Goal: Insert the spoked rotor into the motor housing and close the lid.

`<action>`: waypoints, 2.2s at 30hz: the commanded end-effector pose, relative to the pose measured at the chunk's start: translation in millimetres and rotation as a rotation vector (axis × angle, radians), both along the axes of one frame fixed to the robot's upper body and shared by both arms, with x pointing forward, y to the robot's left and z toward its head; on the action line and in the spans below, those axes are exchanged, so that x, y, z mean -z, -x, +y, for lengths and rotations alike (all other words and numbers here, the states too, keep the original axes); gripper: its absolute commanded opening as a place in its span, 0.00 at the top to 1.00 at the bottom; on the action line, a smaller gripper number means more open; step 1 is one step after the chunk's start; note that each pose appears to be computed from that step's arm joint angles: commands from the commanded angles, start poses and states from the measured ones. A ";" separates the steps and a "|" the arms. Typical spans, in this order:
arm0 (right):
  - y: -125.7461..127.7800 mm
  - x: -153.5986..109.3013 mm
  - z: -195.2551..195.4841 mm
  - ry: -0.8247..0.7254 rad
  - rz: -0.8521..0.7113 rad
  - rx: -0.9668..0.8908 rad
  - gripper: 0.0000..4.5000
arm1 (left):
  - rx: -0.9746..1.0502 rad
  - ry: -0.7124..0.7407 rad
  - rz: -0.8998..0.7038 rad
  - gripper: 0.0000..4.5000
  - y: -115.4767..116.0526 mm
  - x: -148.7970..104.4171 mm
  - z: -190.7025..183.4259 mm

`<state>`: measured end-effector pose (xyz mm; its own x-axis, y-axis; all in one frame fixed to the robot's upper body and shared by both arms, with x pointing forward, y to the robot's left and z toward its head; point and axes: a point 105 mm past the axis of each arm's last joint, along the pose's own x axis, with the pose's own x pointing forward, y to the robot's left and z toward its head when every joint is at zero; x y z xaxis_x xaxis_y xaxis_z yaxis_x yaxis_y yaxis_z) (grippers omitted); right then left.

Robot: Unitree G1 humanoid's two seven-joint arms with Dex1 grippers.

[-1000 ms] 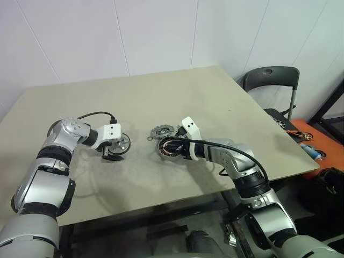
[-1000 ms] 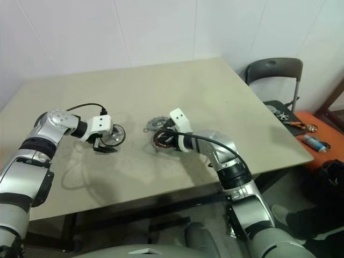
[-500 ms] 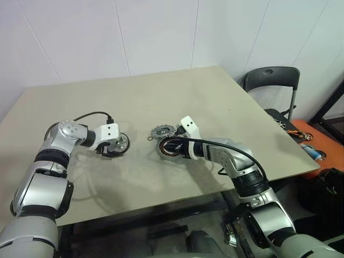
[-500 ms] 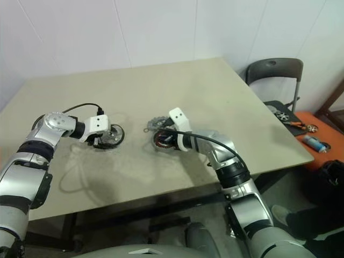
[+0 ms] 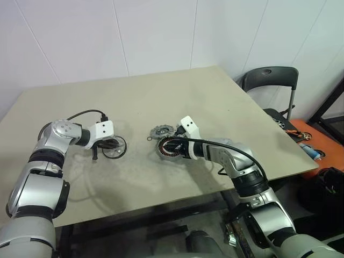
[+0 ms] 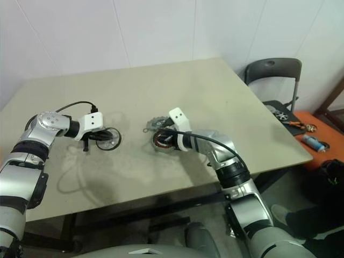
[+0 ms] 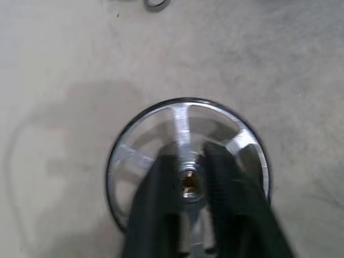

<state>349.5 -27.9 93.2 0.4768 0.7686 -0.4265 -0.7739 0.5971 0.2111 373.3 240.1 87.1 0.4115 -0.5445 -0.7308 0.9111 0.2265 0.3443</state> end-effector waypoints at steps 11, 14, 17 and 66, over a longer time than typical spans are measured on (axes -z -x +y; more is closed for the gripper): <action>-2.8 -10.3 5.4 -0.005 -0.045 -0.008 0.71 | 0.049 0.004 0.124 0.99 27.6 -6.8 24.4; -2.6 -9.6 7.2 -0.005 -0.043 -0.012 0.71 | 0.065 0.003 0.157 0.99 36.0 -8.4 30.2; -2.5 -8.7 9.4 -0.005 -0.040 -0.017 0.71 | 0.056 -0.004 0.172 0.99 40.8 -9.9 37.3; 7.3 -6.0 13.8 -0.039 -0.016 -0.034 0.71 | -0.092 0.345 -0.057 0.96 -23.8 12.2 -87.1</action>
